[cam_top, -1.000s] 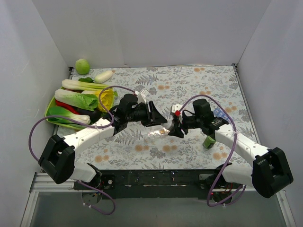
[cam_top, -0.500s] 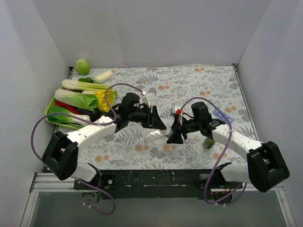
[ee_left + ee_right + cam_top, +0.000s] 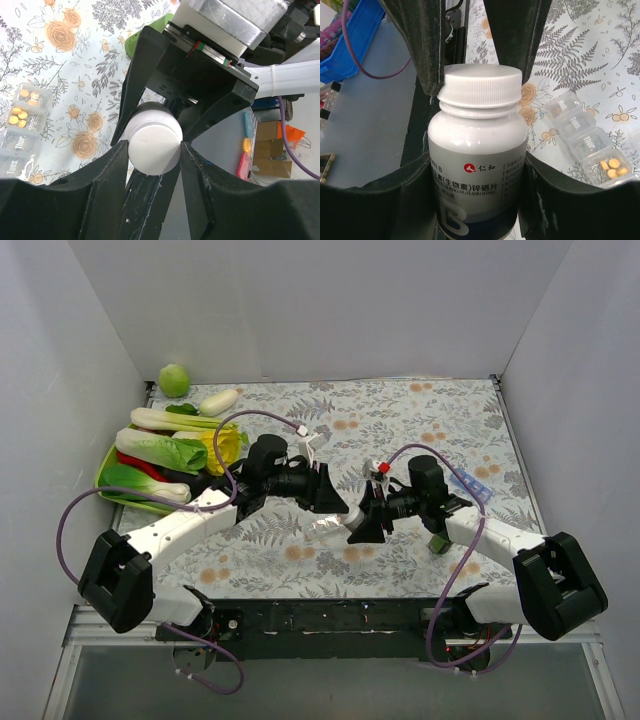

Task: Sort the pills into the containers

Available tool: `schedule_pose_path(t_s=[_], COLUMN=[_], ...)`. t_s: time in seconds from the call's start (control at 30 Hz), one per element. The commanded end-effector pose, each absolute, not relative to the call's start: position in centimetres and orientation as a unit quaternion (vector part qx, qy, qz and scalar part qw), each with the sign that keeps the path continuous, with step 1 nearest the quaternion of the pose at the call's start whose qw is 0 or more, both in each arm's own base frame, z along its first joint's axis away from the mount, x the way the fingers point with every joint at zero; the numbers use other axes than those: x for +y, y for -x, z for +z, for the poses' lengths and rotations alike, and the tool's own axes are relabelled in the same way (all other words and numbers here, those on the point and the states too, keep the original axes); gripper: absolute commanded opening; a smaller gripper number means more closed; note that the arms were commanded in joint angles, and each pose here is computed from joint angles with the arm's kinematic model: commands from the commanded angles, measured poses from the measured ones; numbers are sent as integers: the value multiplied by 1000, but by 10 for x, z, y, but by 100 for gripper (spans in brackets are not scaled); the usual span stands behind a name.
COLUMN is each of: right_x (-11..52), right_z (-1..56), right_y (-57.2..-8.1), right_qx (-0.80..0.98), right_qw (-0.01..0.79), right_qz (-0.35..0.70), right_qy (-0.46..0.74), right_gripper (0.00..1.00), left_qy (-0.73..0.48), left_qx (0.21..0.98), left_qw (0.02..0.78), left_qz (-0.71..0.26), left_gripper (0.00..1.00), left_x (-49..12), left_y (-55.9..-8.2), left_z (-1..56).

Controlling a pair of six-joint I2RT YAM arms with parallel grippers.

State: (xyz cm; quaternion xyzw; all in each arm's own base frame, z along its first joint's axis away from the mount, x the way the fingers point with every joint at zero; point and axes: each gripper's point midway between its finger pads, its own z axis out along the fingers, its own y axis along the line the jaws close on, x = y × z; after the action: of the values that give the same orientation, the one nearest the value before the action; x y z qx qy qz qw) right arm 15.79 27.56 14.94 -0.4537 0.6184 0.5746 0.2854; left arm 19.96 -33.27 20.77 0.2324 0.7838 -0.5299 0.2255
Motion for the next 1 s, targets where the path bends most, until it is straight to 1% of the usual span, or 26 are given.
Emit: schedule_pose_path(t_s=[0.0, 0.03, 0.07, 0.13, 0.2, 0.23, 0.3, 0.4, 0.53, 0.7, 0.83, 0.97], right_x=[285, 285, 284, 284, 284, 284, 284, 284, 285, 284, 282, 278], right_z=[193, 193, 192, 191, 189, 189, 188, 187, 185, 181, 176, 171], right_y=[-157, -158, -157, -158, -158, -160, -161, -164, -165, -173, -185, -190], right_qx=[525, 526, 528, 527, 533, 527, 529, 530, 535, 544, 558, 565], right_qw=[343, 347, 346, 350, 346, 354, 355, 362, 362, 375, 393, 401], right_qz=[591, 587, 586, 583, 582, 576, 573, 564, 560, 538, 504, 487], right_qy=[508, 509, 509, 511, 508, 515, 516, 519, 519, 524, 529, 532], right_gripper=[1, 1, 1, 1, 1, 1, 1, 1, 1, 1, 1, 1], left_qy=[-230, -220, -214, -206, -198, -200, -196, -199, -205, -187, -154, -128], left_qx=[781, 782, 779, 771, 767, 761, 760, 749, 747, 767, 800, 824], left_qw=[232, 236, 243, 263, 281, 291, 301, 314, 312, 314, 327, 304], left_qz=[-532, -534, -536, -542, -541, -544, -542, -549, -551, -527, -479, -461], left_gripper=[48, 57, 61, 73, 81, 83, 92, 95, 95, 95, 93, 92], left_x=[-325, -323, -320, -315, -313, -311, -309, -306, -303, -296, -282, -272], left_y=[-198, -201, -205, -209, -213, -213, -214, -210, -204, -208, -220, -213], left_z=[209, 212, 217, 230, 239, 248, 253, 266, 265, 248, 224, 195])
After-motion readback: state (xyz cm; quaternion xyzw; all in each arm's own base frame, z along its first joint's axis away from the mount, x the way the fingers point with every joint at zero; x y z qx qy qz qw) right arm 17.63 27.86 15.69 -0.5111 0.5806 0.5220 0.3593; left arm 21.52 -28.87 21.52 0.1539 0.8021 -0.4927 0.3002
